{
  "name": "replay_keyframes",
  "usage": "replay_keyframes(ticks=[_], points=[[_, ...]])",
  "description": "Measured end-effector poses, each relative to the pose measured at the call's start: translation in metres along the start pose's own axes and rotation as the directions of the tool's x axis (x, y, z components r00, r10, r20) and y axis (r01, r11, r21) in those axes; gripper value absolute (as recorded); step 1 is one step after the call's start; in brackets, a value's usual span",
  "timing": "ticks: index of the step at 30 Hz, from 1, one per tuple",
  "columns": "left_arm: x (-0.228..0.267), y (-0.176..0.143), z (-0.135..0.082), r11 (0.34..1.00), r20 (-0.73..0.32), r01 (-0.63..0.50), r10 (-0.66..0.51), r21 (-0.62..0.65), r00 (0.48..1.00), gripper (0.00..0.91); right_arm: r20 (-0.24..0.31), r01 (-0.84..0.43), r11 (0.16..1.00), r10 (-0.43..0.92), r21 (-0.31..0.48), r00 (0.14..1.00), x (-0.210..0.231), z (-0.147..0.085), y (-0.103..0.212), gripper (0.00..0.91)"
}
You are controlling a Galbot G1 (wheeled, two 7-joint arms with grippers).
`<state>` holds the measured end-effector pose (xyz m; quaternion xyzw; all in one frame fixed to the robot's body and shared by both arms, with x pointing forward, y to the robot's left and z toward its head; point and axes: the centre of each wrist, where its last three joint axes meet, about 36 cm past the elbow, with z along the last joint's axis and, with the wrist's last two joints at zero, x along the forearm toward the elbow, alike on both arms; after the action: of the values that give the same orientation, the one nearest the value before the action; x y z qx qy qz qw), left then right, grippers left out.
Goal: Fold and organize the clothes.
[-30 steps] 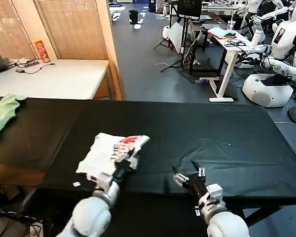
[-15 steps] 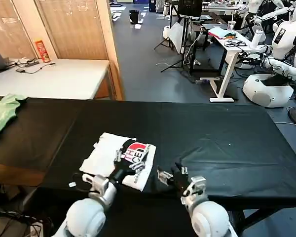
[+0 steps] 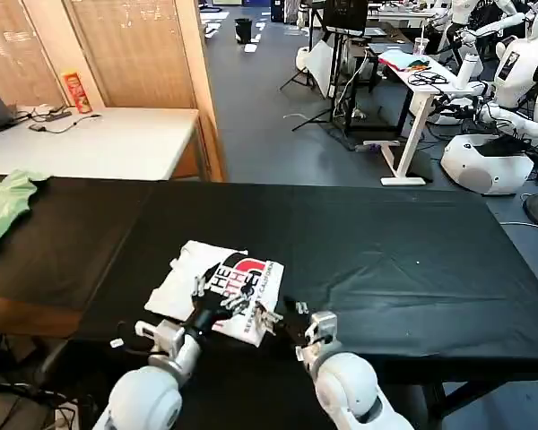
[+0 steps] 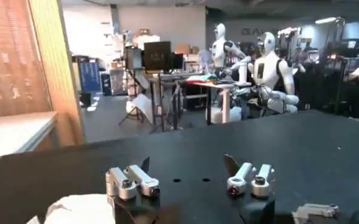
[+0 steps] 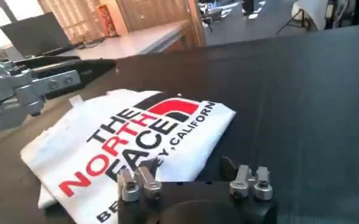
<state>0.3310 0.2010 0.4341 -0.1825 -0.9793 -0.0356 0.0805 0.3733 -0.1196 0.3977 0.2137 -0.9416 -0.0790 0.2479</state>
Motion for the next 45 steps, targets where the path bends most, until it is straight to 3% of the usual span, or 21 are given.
replay_keyframes(ticks=[1, 4, 9, 14, 15, 16, 22, 26, 30, 35, 40, 45], points=[[0.001, 0.0, -0.001, 1.0, 0.001, 0.002, -0.002, 0.0, 1.0, 0.878, -0.001, 0.002, 1.0, -0.002, -0.002, 1.0, -0.002, 0.0, 0.0, 0.088], [0.005, 0.001, -0.001, 1.0, 0.0, 0.006, -0.006, 0.0, 1.0, 0.878, -0.003, 0.002, 1.0, -0.002, -0.003, 1.0, -0.004, 0.0, -0.001, 0.049], [0.01, 0.004, 0.001, 1.0, -0.002, 0.02, -0.02, -0.004, 1.0, 0.878, 0.009, -0.007, 1.0, 0.007, 0.004, 1.0, -0.003, -0.007, -0.016, 0.039], [0.013, 0.01, 0.005, 0.999, -0.002, 0.039, -0.039, -0.011, 0.999, 0.878, 0.028, -0.055, 0.998, 0.054, 0.036, 0.998, -0.006, -0.026, -0.057, 0.049], [0.014, 0.012, 0.006, 0.999, -0.004, 0.046, -0.046, -0.012, 0.999, 0.878, 0.032, -0.065, 0.997, 0.063, 0.05, 0.997, -0.006, -0.031, -0.067, 0.302], [0.014, 0.013, 0.007, 0.999, -0.006, 0.052, -0.052, -0.012, 0.999, 0.878, 0.032, -0.069, 0.995, 0.067, 0.067, 0.997, -0.007, -0.036, -0.076, 0.878], [0.02, 0.018, 0.016, 0.997, -0.025, 0.071, -0.071, 0.001, 0.997, 0.878, 0.027, -0.096, 0.983, 0.093, 0.156, 0.995, 0.008, -0.051, -0.102, 0.878], [0.025, 0.018, 0.022, 0.995, -0.028, 0.101, -0.101, 0.014, 0.995, 0.878, 0.075, -0.158, 0.968, 0.146, 0.197, 0.986, 0.034, -0.044, -0.095, 0.878], [0.026, 0.017, 0.029, 0.993, -0.011, 0.115, -0.115, 0.033, 0.993, 0.878, 0.147, -0.228, 0.946, 0.198, 0.23, 0.969, 0.063, -0.028, -0.083, 0.878], [0.031, 0.012, 0.032, 0.99, -0.046, 0.125, -0.122, 0.059, 0.991, 0.878, 0.257, -0.335, 0.905, 0.269, 0.263, 0.928, 0.098, 0.007, -0.07, 0.878], [0.046, 0.005, 0.028, 0.987, -0.05, 0.147, -0.144, 0.06, 0.988, 0.878, 0.349, -0.418, 0.872, 0.32, 0.254, 0.881, 0.131, 0.037, -0.061, 0.878], [0.072, -0.001, 0.029, 0.986, -0.051, 0.164, -0.162, 0.041, 0.985, 0.878, 0.347, -0.471, 0.852, 0.38, 0.229, 0.857, 0.163, 0.051, -0.056, 0.878]])
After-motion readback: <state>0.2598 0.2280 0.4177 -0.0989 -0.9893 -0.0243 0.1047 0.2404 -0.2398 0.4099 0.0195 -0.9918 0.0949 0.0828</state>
